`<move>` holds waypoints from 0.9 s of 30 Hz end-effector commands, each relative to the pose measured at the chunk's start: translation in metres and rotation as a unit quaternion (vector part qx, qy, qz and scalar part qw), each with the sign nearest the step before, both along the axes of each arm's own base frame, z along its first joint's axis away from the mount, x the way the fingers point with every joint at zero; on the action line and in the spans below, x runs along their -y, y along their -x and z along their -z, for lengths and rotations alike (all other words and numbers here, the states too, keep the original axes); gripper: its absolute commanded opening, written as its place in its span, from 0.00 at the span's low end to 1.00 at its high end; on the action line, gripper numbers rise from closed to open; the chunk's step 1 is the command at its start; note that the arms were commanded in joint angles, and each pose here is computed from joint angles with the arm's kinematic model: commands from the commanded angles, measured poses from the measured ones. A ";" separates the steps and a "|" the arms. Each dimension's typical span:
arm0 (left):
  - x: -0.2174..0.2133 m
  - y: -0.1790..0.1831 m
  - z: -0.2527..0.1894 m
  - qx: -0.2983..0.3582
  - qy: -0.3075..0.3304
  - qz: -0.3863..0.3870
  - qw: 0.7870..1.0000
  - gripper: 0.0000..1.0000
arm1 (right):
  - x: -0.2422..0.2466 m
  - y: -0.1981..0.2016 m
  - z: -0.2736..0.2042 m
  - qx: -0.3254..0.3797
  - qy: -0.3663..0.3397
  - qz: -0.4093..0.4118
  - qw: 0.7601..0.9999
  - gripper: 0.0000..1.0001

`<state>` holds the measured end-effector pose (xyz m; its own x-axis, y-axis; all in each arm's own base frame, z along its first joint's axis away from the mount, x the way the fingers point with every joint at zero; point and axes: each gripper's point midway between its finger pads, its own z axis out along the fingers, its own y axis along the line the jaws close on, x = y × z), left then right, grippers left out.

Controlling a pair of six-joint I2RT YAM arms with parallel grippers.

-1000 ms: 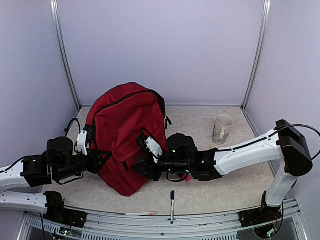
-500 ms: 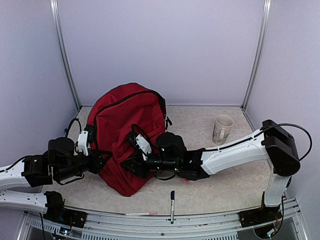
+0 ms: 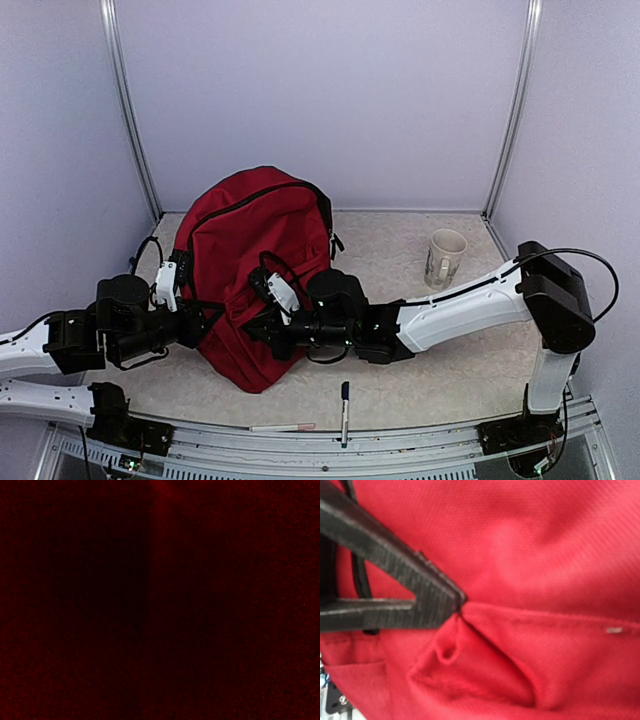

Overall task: Pack the student bag
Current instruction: Unzip the lower front pocket of the student bag.

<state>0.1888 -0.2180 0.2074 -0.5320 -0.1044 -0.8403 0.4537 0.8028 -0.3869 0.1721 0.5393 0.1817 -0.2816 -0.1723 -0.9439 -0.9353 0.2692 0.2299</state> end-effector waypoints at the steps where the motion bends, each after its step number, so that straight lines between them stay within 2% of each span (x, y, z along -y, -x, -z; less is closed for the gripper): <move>1: 0.009 0.000 -0.043 0.035 0.056 0.010 0.998 0.00 | 0.004 0.000 -0.005 0.020 0.007 0.012 1.000 0.00; 4: 0.005 0.001 -0.041 0.034 0.049 0.006 0.998 0.00 | 0.020 -0.015 -0.009 0.035 0.023 0.042 0.998 0.00; 8: -0.003 0.001 -0.043 0.036 0.043 -0.003 0.998 0.00 | 0.062 -0.055 -0.011 0.045 0.052 0.113 0.991 0.00; 14: -0.007 0.001 -0.044 0.042 0.031 -0.008 0.999 0.00 | 0.155 -0.131 0.009 0.023 0.107 0.231 0.967 0.00; 18: -0.010 0.000 -0.043 0.041 0.021 -0.012 0.999 0.00 | 0.217 -0.168 0.020 -0.005 0.128 0.292 0.948 0.00; 21: -0.014 0.000 -0.044 0.044 0.019 -0.018 0.999 0.00 | 0.233 -0.172 0.019 -0.024 0.119 0.283 0.951 0.00; 27: -0.013 -0.001 -0.045 0.048 0.017 -0.016 0.999 0.00 | 0.212 -0.150 -0.004 -0.006 0.097 0.191 0.977 0.00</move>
